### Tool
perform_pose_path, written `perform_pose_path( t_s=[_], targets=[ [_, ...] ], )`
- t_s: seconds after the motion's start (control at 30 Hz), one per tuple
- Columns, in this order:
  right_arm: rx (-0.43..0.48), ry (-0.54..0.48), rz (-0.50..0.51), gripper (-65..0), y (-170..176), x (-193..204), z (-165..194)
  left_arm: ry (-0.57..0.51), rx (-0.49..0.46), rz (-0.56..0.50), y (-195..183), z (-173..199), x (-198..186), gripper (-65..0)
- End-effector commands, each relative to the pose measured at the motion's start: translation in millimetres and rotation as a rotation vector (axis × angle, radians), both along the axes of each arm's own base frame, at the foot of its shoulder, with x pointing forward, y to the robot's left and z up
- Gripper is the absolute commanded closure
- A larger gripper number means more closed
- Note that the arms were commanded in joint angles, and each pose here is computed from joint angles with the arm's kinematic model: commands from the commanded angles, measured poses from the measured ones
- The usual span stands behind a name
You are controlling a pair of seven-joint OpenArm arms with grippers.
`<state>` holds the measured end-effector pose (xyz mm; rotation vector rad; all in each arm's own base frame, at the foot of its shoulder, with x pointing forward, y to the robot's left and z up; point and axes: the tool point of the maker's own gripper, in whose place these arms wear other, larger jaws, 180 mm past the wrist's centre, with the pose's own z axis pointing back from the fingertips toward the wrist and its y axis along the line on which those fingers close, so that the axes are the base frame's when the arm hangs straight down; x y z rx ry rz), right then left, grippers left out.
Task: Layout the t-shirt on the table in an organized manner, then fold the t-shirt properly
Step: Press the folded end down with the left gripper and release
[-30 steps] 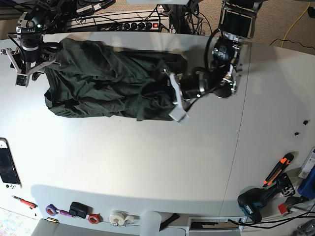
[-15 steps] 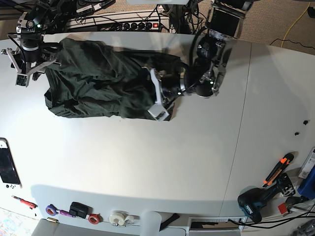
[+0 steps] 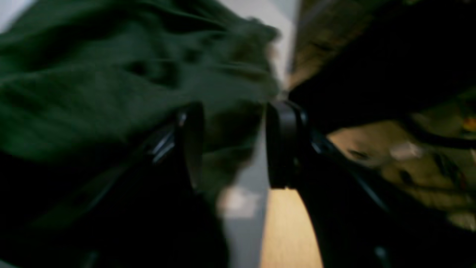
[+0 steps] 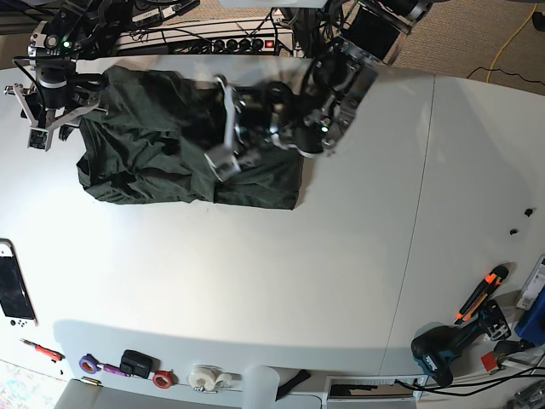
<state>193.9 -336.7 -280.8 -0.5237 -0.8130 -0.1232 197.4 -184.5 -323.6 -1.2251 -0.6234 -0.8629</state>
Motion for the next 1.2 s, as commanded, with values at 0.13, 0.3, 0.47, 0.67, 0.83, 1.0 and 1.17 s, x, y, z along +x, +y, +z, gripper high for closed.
perform_pose_path(
  t_s=[0.13,0.3,0.47,0.67,0.83,1.0,1.17],
  targets=[
    [-0.031,-0.031,0.006,-22.1,-3,4,11,-0.096,-0.106,-0.010,-4,53,22,-27.5],
    [-0.032,-0.030,0.006,-22.1,-3,3,11,-0.195,-0.054,0.041,22,72,47,-27.0],
    [-0.032,-0.031,0.006,-22.1,-3,4,11,-0.229,0.074,0.121,54,54,71,-4.8],
    [-0.032,-0.035,0.007,-22.1,-3,4,12,-0.337,0.228,0.197,77,22,86,0.0],
    [-0.032,-0.033,0.007,-22.1,-3,4,12,-0.362,0.247,0.191,57,14,75,0.0],
    [-0.029,-0.024,0.002,-22.1,-3,2,10,-0.442,0.269,0.169,32,7,62,0.0],
    [-0.027,-0.021,0.000,-22.1,-4,2,10,-0.523,0.293,0.177,10,8,67,0.0]
  ],
)
